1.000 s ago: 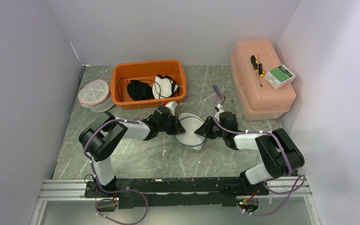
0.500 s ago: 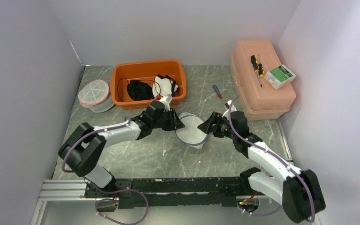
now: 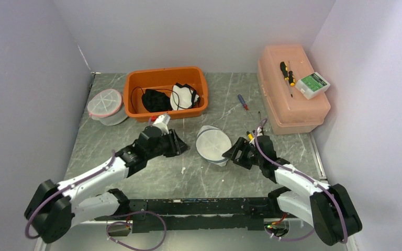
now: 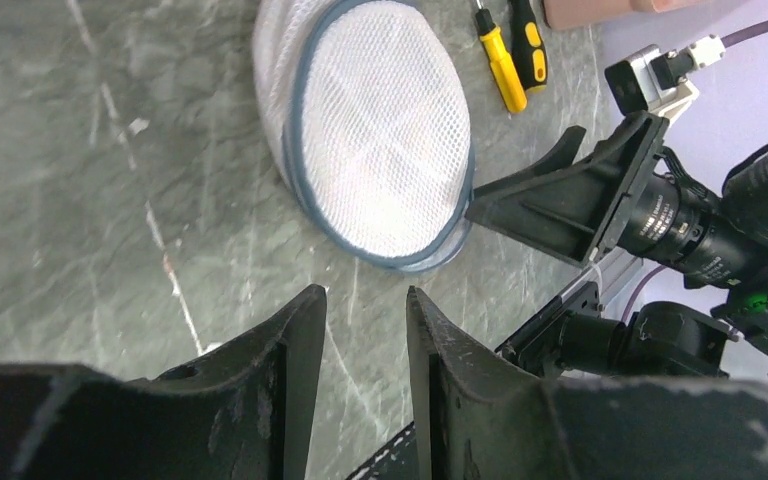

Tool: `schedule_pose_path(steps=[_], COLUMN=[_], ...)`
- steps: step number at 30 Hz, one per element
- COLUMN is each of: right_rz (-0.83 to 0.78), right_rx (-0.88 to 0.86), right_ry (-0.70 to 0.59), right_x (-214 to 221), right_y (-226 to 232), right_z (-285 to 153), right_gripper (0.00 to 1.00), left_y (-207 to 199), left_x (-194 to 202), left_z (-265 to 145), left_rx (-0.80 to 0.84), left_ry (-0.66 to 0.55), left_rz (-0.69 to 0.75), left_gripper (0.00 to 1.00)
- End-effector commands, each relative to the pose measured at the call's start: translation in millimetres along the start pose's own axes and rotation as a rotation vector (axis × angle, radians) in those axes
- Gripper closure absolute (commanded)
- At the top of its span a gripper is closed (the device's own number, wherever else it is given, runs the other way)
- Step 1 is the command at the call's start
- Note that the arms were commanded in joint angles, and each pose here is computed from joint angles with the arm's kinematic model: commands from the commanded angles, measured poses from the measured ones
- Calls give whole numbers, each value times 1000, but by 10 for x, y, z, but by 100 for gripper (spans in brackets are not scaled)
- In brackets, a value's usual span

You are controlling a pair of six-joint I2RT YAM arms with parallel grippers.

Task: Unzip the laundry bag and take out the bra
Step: Move the laundry bag to the center of the board.

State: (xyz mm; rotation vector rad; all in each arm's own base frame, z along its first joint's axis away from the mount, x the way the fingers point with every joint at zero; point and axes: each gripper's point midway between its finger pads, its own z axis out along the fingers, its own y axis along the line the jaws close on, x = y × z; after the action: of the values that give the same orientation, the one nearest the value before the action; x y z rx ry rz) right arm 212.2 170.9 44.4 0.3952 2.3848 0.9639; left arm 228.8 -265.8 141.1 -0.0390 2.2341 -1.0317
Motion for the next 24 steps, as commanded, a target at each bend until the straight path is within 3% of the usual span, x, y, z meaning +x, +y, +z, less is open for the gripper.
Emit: schedule_pose_path(steps=[1, 8, 16, 20, 24], right_rz=[48, 141, 143, 137, 128], right_rx=[-64, 1, 58, 78, 100], right_ry=[-37, 13, -20, -60, -96], right_x=[-164, -99, -138, -187, -300], right_y=[194, 49, -52, -83, -83], right_z=[83, 262, 245, 192, 155], right_gripper=[22, 32, 72, 86, 93], left_y=[131, 198, 233, 245, 253], left_x=[-3, 17, -106, -114, -114], left_z=[-238, -492, -604, -603, -603], left_rx=[-61, -88, -135, -146, -153], left_ry=[-55, -81, -128, -127, -123], left_rz=[-51, -58, -20, -17, -10], left_gripper=[59, 59, 58, 58, 58])
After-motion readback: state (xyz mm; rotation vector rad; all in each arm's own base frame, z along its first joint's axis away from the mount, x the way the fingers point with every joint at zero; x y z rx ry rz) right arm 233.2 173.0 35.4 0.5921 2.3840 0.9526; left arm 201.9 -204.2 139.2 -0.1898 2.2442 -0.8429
